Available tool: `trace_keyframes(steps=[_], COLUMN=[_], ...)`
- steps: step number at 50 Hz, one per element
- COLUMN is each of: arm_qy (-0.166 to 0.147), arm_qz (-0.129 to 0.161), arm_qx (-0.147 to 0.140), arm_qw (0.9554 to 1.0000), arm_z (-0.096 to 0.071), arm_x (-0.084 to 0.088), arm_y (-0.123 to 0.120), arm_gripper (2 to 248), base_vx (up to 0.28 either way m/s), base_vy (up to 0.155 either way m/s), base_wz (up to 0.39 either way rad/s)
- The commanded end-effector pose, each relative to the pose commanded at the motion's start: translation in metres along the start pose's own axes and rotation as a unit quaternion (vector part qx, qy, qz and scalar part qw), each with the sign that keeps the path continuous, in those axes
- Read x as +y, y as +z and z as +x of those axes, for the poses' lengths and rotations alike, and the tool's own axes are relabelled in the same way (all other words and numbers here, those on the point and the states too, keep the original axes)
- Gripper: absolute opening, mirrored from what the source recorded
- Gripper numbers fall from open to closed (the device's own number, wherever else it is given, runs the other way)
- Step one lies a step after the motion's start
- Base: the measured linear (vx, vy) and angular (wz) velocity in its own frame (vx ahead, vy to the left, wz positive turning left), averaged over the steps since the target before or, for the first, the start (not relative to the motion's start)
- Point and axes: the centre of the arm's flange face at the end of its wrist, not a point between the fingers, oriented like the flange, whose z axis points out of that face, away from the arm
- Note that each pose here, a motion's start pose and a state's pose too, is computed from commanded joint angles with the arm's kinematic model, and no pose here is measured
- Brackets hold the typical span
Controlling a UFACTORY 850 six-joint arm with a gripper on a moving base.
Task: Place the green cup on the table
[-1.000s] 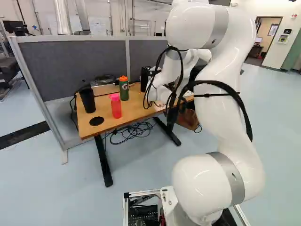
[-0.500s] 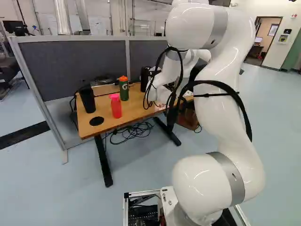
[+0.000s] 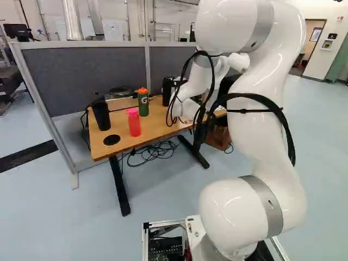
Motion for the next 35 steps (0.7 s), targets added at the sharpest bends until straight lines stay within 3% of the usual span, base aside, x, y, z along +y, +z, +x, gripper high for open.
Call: trace_keyframes(steps=[17,35], arm_qy=[0.000,-0.001], arm_qz=[0.001,0.003], arm_qx=[0.007,0.001], arm_qw=[1.0000,1.0000], arm_z=[0.015,0.014], arm_x=[-0.001,-0.003], arm_y=[-0.039,-0.077], arm_gripper=[247,247], base_vx=[0.000,0.000], base_vy=[0.000,0.000], base_wz=[0.000,0.000])
